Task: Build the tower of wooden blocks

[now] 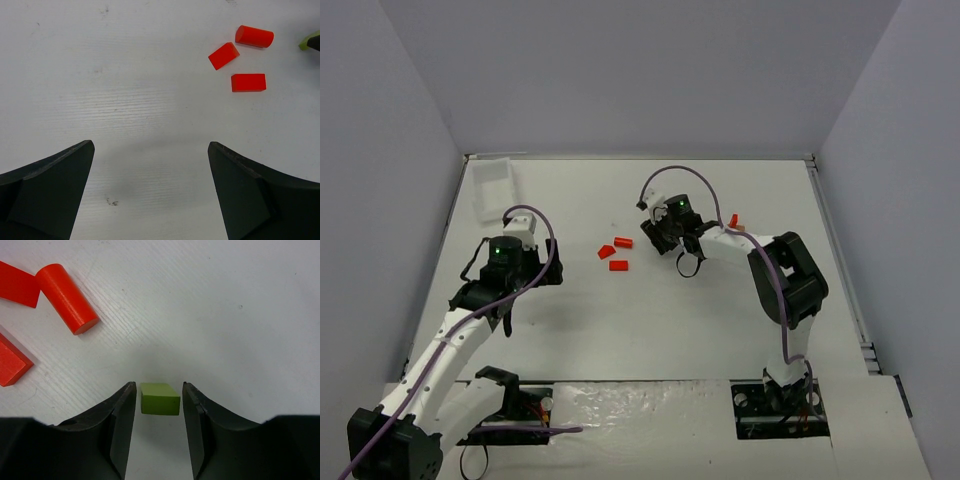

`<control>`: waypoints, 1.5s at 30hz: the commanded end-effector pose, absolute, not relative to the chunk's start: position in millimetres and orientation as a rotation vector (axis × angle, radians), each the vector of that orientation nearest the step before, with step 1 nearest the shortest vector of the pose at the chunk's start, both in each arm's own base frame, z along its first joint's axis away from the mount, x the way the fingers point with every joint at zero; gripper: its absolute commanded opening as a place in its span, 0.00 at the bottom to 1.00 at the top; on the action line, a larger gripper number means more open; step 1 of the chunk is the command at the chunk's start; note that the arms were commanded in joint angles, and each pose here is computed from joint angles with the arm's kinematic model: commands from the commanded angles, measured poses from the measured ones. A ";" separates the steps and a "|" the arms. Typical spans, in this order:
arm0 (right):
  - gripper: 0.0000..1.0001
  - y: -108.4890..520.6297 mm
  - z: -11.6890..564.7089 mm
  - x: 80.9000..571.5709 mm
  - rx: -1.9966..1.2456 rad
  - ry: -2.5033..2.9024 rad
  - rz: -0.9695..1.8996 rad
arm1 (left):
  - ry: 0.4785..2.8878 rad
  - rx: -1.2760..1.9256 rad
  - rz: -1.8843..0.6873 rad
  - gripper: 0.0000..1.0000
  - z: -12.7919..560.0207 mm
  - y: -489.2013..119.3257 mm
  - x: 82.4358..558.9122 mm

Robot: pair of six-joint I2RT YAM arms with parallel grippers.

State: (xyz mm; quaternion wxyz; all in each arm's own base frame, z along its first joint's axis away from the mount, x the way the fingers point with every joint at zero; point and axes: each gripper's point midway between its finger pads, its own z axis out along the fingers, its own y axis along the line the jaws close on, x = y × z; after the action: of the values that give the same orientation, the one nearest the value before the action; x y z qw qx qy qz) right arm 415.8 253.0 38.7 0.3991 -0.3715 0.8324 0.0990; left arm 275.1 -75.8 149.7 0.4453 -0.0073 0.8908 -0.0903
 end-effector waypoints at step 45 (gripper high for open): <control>0.55 243.7 87.3 422.4 0.337 2.380 0.111 | 2.111 -0.016 -0.252 0.97 170.6 -79.3 287.4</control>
State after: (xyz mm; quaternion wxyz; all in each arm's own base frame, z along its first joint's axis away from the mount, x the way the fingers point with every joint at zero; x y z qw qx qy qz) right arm 402.3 238.6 63.5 0.3242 0.0907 0.9411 0.0323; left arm 278.1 -76.8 152.4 0.4538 -0.0061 0.8862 -0.0928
